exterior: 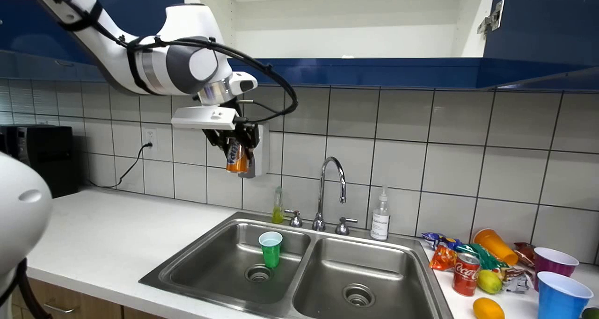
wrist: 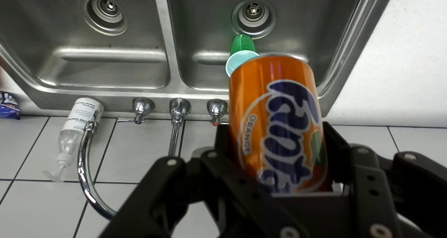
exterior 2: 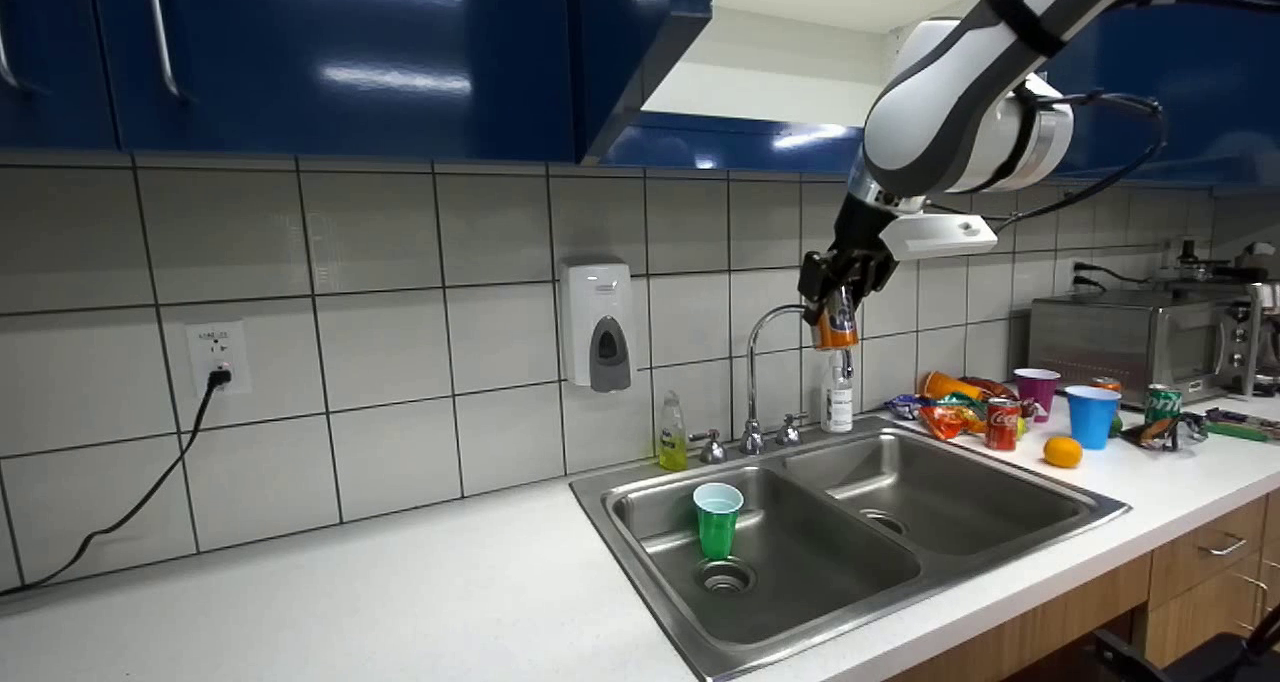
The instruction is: Pick up the canned drink from the shelf and put it in the sink
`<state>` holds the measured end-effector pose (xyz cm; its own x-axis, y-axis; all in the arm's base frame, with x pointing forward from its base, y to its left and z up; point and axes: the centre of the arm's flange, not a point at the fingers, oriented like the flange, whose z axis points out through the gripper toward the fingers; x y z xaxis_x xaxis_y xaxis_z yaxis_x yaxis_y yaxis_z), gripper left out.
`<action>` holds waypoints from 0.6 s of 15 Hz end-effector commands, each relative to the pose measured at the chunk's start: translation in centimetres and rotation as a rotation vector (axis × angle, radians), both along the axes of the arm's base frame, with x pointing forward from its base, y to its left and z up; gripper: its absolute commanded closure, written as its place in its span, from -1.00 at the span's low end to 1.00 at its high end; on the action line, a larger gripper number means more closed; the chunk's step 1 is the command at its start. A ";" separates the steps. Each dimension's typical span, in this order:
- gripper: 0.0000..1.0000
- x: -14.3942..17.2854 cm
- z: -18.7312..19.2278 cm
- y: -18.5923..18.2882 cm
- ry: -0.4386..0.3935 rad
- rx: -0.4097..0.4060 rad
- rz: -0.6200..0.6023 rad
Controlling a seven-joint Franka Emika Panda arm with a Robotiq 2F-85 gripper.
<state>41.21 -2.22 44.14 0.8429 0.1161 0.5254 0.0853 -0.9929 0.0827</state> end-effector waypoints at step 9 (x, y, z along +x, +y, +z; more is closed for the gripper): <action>0.23 2.3 -7.1 -0.1 -0.042 -0.016 0.063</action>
